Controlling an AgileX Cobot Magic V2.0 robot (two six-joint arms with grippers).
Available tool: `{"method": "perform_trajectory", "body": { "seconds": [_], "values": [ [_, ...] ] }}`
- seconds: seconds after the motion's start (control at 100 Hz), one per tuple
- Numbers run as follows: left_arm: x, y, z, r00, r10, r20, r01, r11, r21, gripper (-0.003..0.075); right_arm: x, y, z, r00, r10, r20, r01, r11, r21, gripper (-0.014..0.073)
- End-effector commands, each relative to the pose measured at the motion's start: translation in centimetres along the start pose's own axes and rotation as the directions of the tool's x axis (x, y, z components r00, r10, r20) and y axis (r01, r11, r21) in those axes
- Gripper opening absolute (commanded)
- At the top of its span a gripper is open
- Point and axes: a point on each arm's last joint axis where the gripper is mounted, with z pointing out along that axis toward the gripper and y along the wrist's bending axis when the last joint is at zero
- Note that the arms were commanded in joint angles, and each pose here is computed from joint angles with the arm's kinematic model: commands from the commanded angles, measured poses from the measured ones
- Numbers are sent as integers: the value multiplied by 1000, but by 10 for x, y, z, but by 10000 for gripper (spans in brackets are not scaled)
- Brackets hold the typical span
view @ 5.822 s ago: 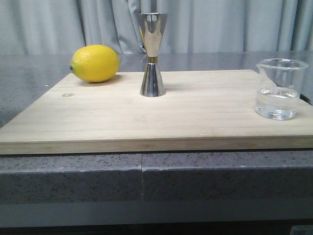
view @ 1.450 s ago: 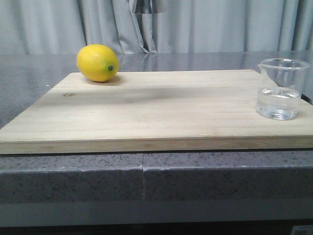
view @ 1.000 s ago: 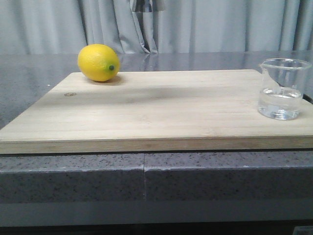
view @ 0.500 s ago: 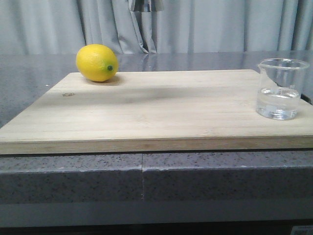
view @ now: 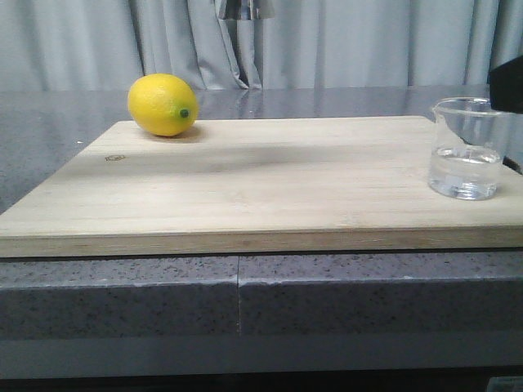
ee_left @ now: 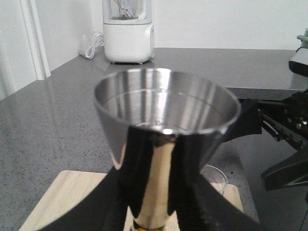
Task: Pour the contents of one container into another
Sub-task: 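Reach the right gripper to the glass beaker and grasp it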
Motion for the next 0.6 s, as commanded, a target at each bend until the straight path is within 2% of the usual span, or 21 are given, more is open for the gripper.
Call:
{"method": "perform_trajectory", "body": {
  "seconds": [0.0,0.38,0.59],
  "values": [
    [-34,-15,-4,989,24,143,-33,997,64,187,-12,-2,1,988,-5,154,1,1000,24,657],
    [-34,-15,-4,989,24,143,-33,997,64,187,5,-2,25,996,-25,82,23,999,31,657],
    [-34,-15,-4,989,24,143,-33,997,64,187,10,3,38,996,-45,77,47,999,-24,657]
  ]
}}
